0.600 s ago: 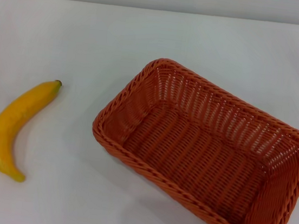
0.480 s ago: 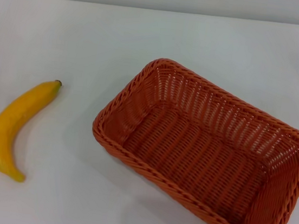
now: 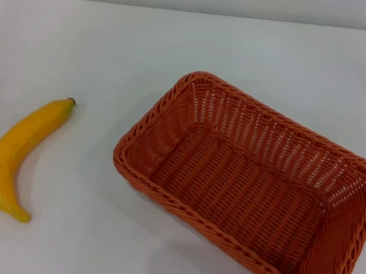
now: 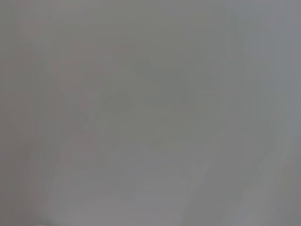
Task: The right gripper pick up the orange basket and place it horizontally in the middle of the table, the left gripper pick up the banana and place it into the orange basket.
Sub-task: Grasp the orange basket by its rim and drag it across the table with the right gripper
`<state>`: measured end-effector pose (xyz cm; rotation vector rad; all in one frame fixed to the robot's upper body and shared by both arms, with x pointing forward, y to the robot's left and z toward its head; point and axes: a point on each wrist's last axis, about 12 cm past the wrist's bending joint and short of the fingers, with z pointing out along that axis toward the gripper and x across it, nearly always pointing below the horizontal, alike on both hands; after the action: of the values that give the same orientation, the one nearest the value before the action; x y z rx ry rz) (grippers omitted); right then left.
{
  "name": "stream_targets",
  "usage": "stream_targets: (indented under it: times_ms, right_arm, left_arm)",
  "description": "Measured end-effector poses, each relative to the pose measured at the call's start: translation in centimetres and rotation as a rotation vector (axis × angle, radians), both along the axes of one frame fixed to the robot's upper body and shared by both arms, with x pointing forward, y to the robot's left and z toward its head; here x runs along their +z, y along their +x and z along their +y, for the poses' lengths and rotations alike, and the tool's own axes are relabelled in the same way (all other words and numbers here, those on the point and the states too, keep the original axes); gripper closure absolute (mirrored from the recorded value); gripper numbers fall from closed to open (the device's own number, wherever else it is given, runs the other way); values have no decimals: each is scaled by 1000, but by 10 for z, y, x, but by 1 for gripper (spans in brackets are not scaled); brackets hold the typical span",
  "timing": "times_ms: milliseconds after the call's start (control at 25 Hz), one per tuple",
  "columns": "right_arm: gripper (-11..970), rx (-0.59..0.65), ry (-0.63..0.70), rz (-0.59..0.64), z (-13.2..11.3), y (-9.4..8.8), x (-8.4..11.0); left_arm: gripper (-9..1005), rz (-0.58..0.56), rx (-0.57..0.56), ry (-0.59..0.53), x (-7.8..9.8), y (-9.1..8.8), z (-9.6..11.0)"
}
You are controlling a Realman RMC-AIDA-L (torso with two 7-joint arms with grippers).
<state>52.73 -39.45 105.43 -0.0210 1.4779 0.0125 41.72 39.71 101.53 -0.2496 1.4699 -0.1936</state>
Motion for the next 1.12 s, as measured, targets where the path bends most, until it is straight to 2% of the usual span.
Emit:
stream_targets:
  times_ms: [360,520,880,1120]
  right_arm:
    - [129,34,112,-9,-4,6,9]
    - [130,75,158,27,-7,13,17]
    - [134,191,127,185,-5,40,65]
    - [136,237,106,226,1,49,102]
  left_arm:
    - [142,-8,4,0,2,3,0]
    - [142,-13,18,-3,3,7,2]
    - [144,-22,38,-5,6,17,3]
    - [145,-31,59,-10,8,22,6]
